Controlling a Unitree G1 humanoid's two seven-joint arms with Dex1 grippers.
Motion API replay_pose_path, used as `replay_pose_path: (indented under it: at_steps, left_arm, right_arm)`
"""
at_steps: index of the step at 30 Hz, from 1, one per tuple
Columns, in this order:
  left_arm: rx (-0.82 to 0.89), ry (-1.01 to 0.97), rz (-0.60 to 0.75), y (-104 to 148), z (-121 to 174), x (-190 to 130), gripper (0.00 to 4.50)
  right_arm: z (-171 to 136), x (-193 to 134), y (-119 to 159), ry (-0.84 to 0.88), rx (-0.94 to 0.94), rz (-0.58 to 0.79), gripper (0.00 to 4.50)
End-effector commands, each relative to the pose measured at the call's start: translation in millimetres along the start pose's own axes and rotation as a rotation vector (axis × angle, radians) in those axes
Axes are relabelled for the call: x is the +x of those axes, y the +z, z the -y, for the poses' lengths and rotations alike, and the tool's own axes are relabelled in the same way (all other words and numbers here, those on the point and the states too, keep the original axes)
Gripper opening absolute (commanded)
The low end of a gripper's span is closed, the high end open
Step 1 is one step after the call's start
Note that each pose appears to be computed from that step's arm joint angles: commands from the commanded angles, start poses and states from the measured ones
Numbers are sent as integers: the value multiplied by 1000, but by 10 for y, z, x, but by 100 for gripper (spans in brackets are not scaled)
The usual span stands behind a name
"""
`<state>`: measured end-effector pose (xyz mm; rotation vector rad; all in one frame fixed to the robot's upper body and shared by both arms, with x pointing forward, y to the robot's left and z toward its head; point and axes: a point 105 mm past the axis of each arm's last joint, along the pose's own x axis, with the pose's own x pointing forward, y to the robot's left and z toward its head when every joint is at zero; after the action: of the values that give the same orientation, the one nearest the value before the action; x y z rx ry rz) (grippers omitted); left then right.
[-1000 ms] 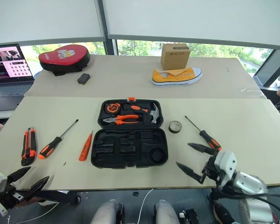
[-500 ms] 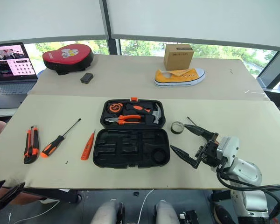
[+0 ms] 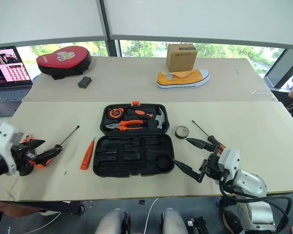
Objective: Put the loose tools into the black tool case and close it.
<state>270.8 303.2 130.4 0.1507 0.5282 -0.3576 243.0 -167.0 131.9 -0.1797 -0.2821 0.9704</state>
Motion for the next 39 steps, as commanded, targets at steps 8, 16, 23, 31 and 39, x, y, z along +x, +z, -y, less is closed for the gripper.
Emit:
replay_pose_path:
  at_steps: [8,16,23,31,39]
  left_arm:
    - [46,15,-154,-141,-47,64,143]
    - [292,-253,241,593,325,44,44]
    - [617,-659,329,1018,1226,240,44]
    - [851,-643,90,849,1461,930,44]
    - [928,-691,58,818,1641,1062,44]
  right_arm:
    - [18,-21,146,-48,-48,20,450]
    - [100,-92,146,-78,-76,-14,450]
    - [252,-308,150,-123,-130,-89,450]
    - [230,-277,196,-133,-133,-73,450]
    - [126,-327,204,-172,-124,-74,450]
